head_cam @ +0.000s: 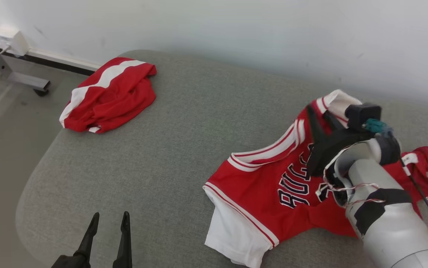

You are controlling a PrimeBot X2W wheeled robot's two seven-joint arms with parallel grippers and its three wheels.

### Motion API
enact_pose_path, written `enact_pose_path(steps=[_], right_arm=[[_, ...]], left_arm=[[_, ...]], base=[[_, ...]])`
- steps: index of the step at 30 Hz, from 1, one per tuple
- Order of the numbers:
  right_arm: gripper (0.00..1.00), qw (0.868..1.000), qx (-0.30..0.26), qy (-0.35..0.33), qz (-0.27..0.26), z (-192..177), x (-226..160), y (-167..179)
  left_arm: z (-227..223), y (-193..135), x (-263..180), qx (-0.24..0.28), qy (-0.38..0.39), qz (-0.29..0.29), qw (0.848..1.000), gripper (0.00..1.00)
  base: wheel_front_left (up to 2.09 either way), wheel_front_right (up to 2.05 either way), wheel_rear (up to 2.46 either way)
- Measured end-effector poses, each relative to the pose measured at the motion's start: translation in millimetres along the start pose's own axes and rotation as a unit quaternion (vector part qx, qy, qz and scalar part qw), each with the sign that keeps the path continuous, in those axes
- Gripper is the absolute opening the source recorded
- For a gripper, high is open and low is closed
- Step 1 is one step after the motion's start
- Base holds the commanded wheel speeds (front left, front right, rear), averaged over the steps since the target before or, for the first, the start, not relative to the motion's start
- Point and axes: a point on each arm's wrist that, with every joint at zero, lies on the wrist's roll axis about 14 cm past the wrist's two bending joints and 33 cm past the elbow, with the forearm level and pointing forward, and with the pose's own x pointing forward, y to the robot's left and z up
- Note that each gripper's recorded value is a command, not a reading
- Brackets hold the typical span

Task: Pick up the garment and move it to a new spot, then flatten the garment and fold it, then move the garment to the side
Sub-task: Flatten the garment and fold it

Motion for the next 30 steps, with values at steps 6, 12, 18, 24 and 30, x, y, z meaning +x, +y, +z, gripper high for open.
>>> enact_pose_path(steps=[6,12,18,24,30], right_arm=[[1.00,0.998,0.000,0.058,0.003,-35,-1,6],[1.00,0.999,-0.002,0.050,-0.019,-36,-17,-13],[1.00,0.998,0.000,-0.036,-0.048,7,-44,-48],[1.00,0.993,-0.002,-0.088,-0.084,16,-103,-73],[1.00,0.986,-0.001,-0.106,-0.127,5,-163,-85]], left_arm=[[1,5,-1,-0.001,-0.001,0.008,1.000,1.00],[1,-1,3,0.002,-0.002,-0.003,1.000,1.00],[6,-11,9,0.006,-0.013,-0.022,1.000,1.00],[8,-21,12,0.010,-0.016,-0.043,0.999,1.00],[10,-34,14,0.011,-0.021,-0.065,0.998,1.00]], base=[[0.00,0.00,0.00],[0.00,0.00,0.00],[0.00,0.00,0.00],[0.00,0.00,0.00],[0.00,0.00,0.00]])
